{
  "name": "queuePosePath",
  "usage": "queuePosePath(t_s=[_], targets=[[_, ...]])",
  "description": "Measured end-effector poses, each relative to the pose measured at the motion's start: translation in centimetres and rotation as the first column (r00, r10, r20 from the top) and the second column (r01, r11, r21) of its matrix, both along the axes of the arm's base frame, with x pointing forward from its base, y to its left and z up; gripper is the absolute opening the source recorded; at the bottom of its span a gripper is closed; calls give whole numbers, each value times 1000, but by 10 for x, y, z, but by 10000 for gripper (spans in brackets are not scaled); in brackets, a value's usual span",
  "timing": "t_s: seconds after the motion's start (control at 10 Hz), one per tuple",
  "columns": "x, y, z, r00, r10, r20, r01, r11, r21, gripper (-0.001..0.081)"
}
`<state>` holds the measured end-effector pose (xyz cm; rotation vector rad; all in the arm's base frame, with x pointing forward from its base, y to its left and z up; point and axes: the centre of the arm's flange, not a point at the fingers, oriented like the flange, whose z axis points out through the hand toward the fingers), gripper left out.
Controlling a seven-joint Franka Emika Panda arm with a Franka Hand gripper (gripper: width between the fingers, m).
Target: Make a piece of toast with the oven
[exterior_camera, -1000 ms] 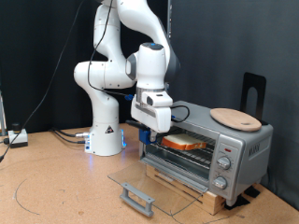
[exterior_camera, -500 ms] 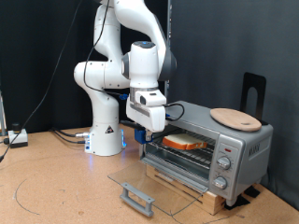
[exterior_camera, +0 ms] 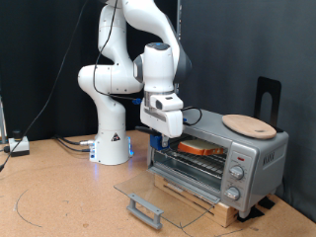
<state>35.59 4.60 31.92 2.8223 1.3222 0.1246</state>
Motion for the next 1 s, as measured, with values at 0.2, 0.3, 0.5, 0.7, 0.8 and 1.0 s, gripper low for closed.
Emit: queuePosePath(t_s=[0.2, 0.3, 0.5, 0.7, 0.8, 1.0], targets=[[3, -18, 2, 1000, -22, 9, 23, 1000, -4, 395], [4, -35, 4, 999, -43, 8, 43, 999, 7, 395], [7, -68, 11, 996, -94, -7, 94, 995, 40, 395], [6, -100, 16, 986, -163, -33, 166, 983, 77, 395], [3, -117, 18, 980, -192, -45, 196, 976, 97, 395], [0, -142, 18, 970, -229, -79, 238, 962, 133, 395]])
